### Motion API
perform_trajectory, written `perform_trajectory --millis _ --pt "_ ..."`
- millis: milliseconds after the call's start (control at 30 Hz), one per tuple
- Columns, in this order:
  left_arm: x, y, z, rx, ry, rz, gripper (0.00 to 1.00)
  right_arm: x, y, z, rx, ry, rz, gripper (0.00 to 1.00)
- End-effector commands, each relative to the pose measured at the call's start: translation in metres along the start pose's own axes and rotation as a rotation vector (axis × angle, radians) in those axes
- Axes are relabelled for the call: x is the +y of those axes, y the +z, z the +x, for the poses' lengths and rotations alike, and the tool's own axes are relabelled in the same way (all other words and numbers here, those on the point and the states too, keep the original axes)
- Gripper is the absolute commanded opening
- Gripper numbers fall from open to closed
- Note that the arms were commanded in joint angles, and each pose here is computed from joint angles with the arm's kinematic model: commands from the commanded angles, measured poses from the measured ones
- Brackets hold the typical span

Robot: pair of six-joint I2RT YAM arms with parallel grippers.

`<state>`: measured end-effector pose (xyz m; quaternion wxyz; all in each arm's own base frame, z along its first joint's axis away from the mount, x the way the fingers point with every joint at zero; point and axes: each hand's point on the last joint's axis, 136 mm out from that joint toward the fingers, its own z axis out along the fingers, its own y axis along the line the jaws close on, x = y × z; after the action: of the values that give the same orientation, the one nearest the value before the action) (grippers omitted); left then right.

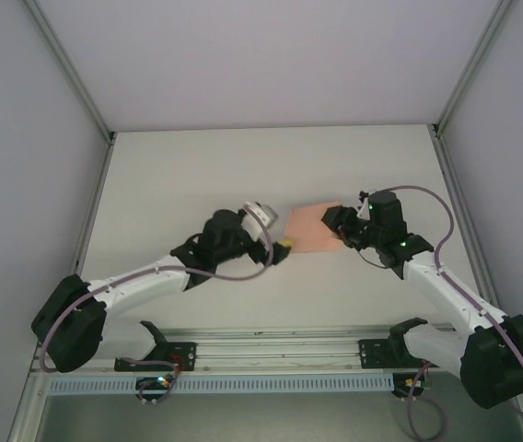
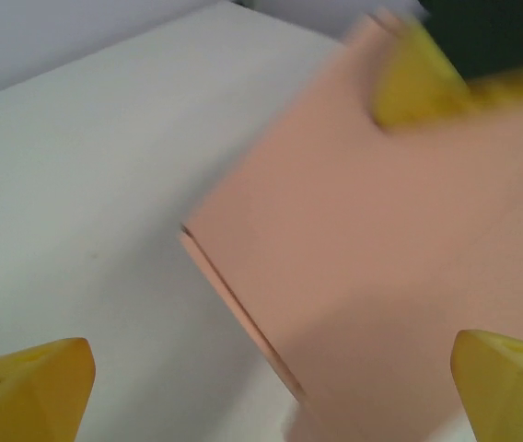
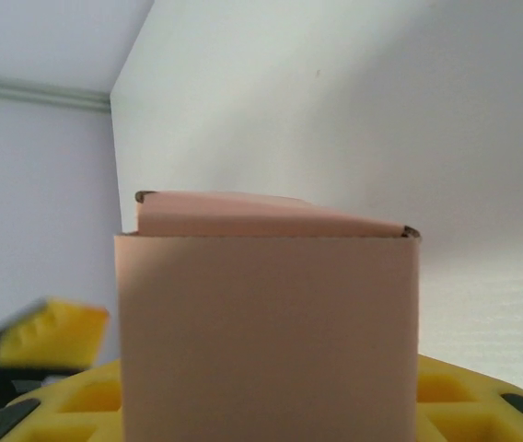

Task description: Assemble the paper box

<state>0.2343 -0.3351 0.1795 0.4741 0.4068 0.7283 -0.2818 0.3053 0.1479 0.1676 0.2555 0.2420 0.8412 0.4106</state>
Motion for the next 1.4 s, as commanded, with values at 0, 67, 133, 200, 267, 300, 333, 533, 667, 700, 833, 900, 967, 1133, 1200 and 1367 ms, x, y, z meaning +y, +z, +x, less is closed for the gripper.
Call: perform_trajectory --millis 0,67,133,200,267,300,333,533,667,700,833,900,967,1133,1200,1367 --pt "-0.008 0.005 0.011 0.068 0.331 -0.06 1.0 -0.002 -0.008 0.015 0.14 0.224 0.003 0.39" --pt "-0.018 0.008 0.008 0.046 0.397 -0.05 1.0 -0.003 -0.007 0.018 0.197 0.301 0.007 0.38" --pt "-0.02 0.013 0.004 0.029 0.443 -0.06 1.0 -0.001 -0.005 0.02 0.239 0.332 0.003 0.38" --pt "-0.02 0.018 0.005 0.038 0.483 -0.074 1.0 0.002 -0.004 0.023 0.27 0.352 0.0 0.38" --pt "-0.02 0.024 0.008 0.059 0.519 -0.087 1.0 0.004 -0.003 0.024 0.292 0.366 0.0 0.38" --pt "-0.019 0.028 0.009 0.066 0.539 -0.098 1.0 0.005 -0.003 0.024 0.296 0.372 0.003 0.38" --pt "-0.017 0.03 0.009 0.07 0.555 -0.115 1.0 0.006 -0.004 0.025 0.304 0.376 0.005 0.38" --pt "-0.017 0.036 0.002 0.031 0.596 -0.164 1.0 0.006 -0.003 0.028 0.335 0.411 0.003 0.4" --pt "-0.017 0.033 -0.008 -0.026 0.591 -0.181 0.93 0.003 0.0 0.035 0.376 0.431 0.007 0.41" --pt "-0.016 0.031 -0.01 -0.037 0.591 -0.189 0.89 0.001 0.001 0.037 0.388 0.44 0.012 0.41" --pt "-0.015 0.03 -0.012 -0.044 0.611 -0.212 0.71 0.0 0.002 0.041 0.414 0.453 0.006 0.44" --pt "-0.013 0.03 -0.012 -0.039 0.614 -0.212 0.62 0.001 0.001 0.04 0.412 0.442 -0.003 0.49" --pt "-0.015 0.029 -0.012 -0.042 0.615 -0.2 0.58 0.001 0.0 0.04 0.408 0.418 0.003 0.5" --pt "-0.018 0.027 -0.007 -0.026 0.61 -0.155 0.44 0.0 0.0 0.023 0.311 0.313 0.001 0.68" --pt "-0.018 0.026 -0.001 0.007 0.594 -0.117 0.42 0.0 -0.001 0.005 0.206 0.188 0.006 0.75" --pt "-0.017 0.021 0.019 0.14 0.533 -0.007 0.41 0.024 -0.024 -0.046 -0.088 -0.303 0.01 1.0"
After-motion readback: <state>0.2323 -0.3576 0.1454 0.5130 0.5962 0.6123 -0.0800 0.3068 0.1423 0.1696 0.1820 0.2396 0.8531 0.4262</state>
